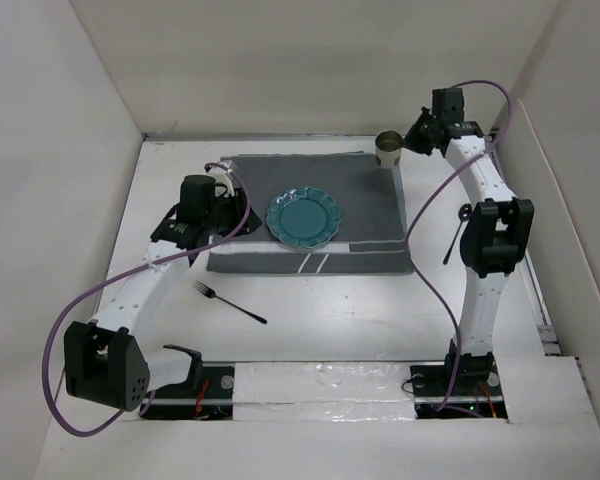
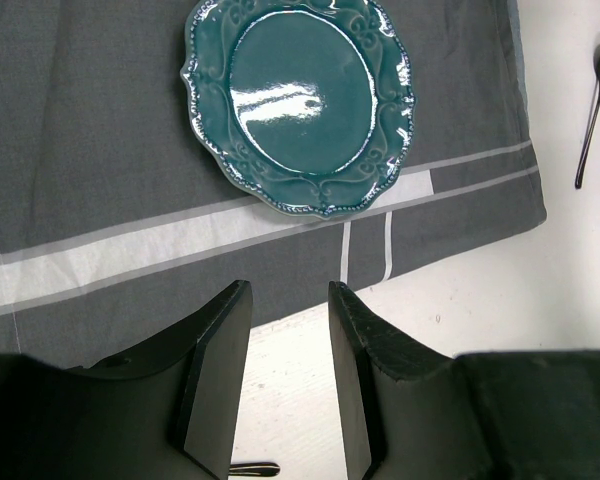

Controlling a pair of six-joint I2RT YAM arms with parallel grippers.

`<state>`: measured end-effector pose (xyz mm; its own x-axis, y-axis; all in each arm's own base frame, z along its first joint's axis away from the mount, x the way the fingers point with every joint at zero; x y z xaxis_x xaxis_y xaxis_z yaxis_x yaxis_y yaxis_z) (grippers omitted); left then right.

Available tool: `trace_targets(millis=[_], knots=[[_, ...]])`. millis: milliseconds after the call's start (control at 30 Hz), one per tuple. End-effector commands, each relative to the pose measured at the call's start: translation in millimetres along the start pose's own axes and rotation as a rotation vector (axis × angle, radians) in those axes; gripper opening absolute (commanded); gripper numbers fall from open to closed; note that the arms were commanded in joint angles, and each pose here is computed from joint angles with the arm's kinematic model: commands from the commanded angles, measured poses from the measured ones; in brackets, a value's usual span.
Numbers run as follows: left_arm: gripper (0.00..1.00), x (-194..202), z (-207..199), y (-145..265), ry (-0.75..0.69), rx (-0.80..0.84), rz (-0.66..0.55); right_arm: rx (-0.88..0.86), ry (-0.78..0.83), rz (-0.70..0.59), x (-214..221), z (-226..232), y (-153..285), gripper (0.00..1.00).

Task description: Set the dinner table for one person

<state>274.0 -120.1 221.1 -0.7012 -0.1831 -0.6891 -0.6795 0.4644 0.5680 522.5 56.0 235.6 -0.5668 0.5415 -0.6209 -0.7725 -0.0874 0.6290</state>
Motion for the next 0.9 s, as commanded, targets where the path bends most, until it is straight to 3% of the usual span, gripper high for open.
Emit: trace_targets(millis=[0, 133, 367, 667, 767, 800, 867], knots=[[0.34, -15, -9, 6, -0.015, 0.035, -0.059, -0.168, -0.055, -0.076, -21, 37, -4, 0.00], [0.34, -14, -8, 6, -0.014, 0.028, -0.059, -0.157, -0.057, -0.031, -4, 49, -25, 0.00], [0.34, -12, -6, 8, -0.014, 0.015, -0.063, -0.060, -0.048, 0.053, 36, 28, -54, 0.00], [0.34, -15, -6, 5, -0.024, 0.018, -0.058, 0.000, -0.042, 0.048, 47, 13, -48, 0.06], [0.33, -15, -7, 4, -0.023, 0.026, -0.053, -0.016, -0.050, 0.035, 35, 11, -42, 0.19], [0.34, -15, -7, 3, -0.022, 0.026, -0.055, -0.026, -0.049, 0.033, 32, 14, -39, 0.31], [0.33, -16, -7, 4, -0.024, 0.027, -0.056, -0.031, -0.034, 0.034, 30, 16, -34, 0.41]])
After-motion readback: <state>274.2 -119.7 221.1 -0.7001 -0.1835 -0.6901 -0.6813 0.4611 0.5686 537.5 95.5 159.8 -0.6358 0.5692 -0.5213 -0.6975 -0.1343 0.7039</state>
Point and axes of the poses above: each gripper's point midway between its finger pads, its own y axis back along the fingers, its own z axis along the line the jaws close on, x = y × z, the point moved 7 cm from there along y, back along the fingers
